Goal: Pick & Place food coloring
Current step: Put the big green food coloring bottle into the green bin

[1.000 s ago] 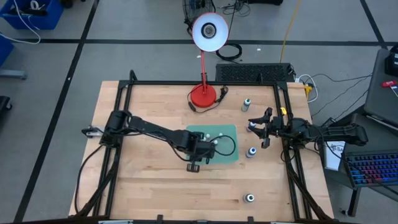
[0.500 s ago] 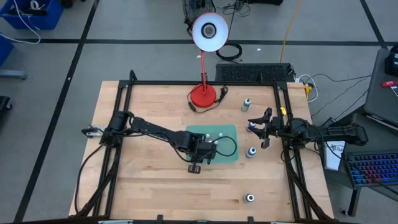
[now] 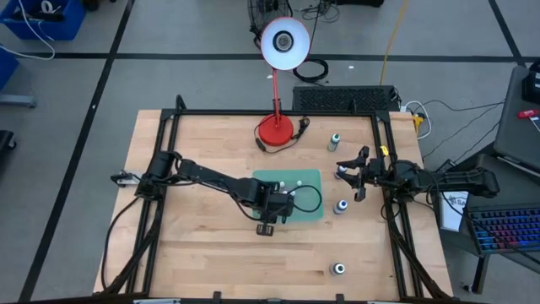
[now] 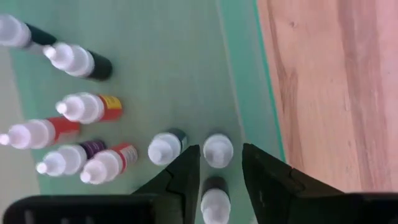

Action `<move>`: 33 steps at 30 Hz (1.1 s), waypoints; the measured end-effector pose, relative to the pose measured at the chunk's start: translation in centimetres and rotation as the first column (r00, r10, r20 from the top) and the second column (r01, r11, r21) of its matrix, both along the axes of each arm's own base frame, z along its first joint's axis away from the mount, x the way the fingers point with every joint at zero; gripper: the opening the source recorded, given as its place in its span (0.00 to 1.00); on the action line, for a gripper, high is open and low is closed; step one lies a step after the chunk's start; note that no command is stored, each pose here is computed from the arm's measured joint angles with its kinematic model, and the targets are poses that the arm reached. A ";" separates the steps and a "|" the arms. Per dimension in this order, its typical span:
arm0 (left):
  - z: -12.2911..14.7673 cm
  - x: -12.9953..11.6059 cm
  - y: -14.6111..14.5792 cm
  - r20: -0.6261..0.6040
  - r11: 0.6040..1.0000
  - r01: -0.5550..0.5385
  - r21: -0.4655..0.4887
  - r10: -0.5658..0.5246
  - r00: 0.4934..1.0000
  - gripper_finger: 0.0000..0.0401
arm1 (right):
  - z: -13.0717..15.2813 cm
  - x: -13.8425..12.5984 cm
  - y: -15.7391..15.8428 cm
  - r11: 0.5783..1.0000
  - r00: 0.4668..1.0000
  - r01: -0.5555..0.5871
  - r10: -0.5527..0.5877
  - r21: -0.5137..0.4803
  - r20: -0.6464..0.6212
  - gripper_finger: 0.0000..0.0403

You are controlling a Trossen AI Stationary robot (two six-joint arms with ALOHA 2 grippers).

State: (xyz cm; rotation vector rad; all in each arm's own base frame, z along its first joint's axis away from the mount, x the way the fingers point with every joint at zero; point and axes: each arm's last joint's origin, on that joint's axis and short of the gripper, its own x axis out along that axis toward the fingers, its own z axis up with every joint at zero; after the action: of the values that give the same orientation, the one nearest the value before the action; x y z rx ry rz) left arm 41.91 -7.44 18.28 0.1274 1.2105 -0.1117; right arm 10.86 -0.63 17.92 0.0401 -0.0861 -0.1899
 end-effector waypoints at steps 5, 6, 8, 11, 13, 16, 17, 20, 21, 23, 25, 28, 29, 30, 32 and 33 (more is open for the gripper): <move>2.1 -0.1 0.0 0.049 0.997 -0.062 -0.037 0.063 0.997 0.31 | 0.0 0.0 0.0 1.000 1.000 0.000 0.000 0.000 0.000 0.37; 2.8 -0.2 0.0 0.064 0.996 -0.074 -0.048 0.077 0.995 0.31 | 0.0 0.0 0.0 1.000 1.000 0.000 0.000 0.000 0.000 0.37; 5.0 -0.6 0.1 0.114 0.994 -0.085 -0.067 0.093 0.989 0.31 | 0.0 0.0 0.0 1.000 1.000 0.000 0.000 0.000 0.000 0.37; 9.2 -2.3 0.5 0.193 0.993 -0.081 -0.087 0.097 0.976 0.31 | 0.0 0.0 0.0 1.000 1.000 0.000 0.000 0.000 -0.004 0.37; 12.7 -4.2 0.8 0.269 0.993 -0.066 -0.100 0.091 0.959 0.32 | -0.1 0.1 0.0 1.000 1.000 0.000 0.000 0.000 -0.007 0.36; 17.9 -8.7 1.3 0.422 0.996 -0.021 -0.090 0.057 0.905 0.32 | -0.1 0.1 0.0 1.000 1.000 0.000 0.000 0.000 -0.009 0.37; 19.2 -10.3 1.3 0.478 0.997 -0.007 -0.074 0.042 0.877 0.32 | -0.1 0.1 0.0 1.000 1.000 0.000 0.000 0.000 -0.008 0.37; 21.1 -15.3 1.1 0.642 1.000 0.006 -0.029 0.014 0.766 0.32 | -0.1 0.1 0.0 1.000 1.000 0.000 0.000 0.000 -0.009 0.37; 20.9 -16.8 1.2 0.689 1.000 0.002 -0.016 0.010 0.725 0.32 | -0.1 0.1 0.0 1.000 1.000 0.000 0.000 0.000 -0.008 0.37; 19.9 -19.5 1.5 0.763 1.000 -0.021 -0.005 0.017 0.646 0.32 | -0.1 0.1 0.0 1.000 1.000 0.000 0.000 0.000 -0.008 0.37; 17.7 -21.7 2.0 0.803 0.999 -0.031 -0.016 0.031 0.595 0.32 | -0.1 0.1 0.0 1.000 1.000 0.000 0.000 0.000 -0.008 0.36; 13.4 -23.9 2.5 0.832 0.999 -0.008 -0.045 0.042 0.553 0.32 | -0.1 0.1 0.0 1.000 1.000 0.000 0.000 0.000 -0.008 0.36; 12.1 -24.4 2.6 0.843 0.998 -0.003 -0.067 0.058 0.534 0.32 | -0.1 0.1 0.0 1.000 1.000 0.000 0.000 0.000 -0.008 0.36; 11.0 -24.8 2.8 0.857 0.996 0.000 -0.094 0.081 0.510 0.32 | -0.1 0.1 0.0 1.000 1.000 0.000 0.000 0.000 -0.009 0.37; 9.2 -25.7 3.2 0.882 0.992 -0.002 -0.124 0.111 0.457 0.32 | -0.1 0.1 0.0 1.000 1.000 0.000 0.000 0.000 -0.009 0.37; 8.4 -26.1 3.3 0.891 0.991 0.002 -0.130 0.116 0.440 0.32 | -0.1 0.1 0.0 1.000 1.000 0.000 0.000 0.000 -0.008 0.37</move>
State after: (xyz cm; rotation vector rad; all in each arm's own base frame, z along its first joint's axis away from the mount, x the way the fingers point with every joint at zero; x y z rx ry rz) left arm 15.82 -4.11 26.64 0.0270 0.0951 -0.0338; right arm 10.93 -0.63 17.84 0.0390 -0.0777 -0.1902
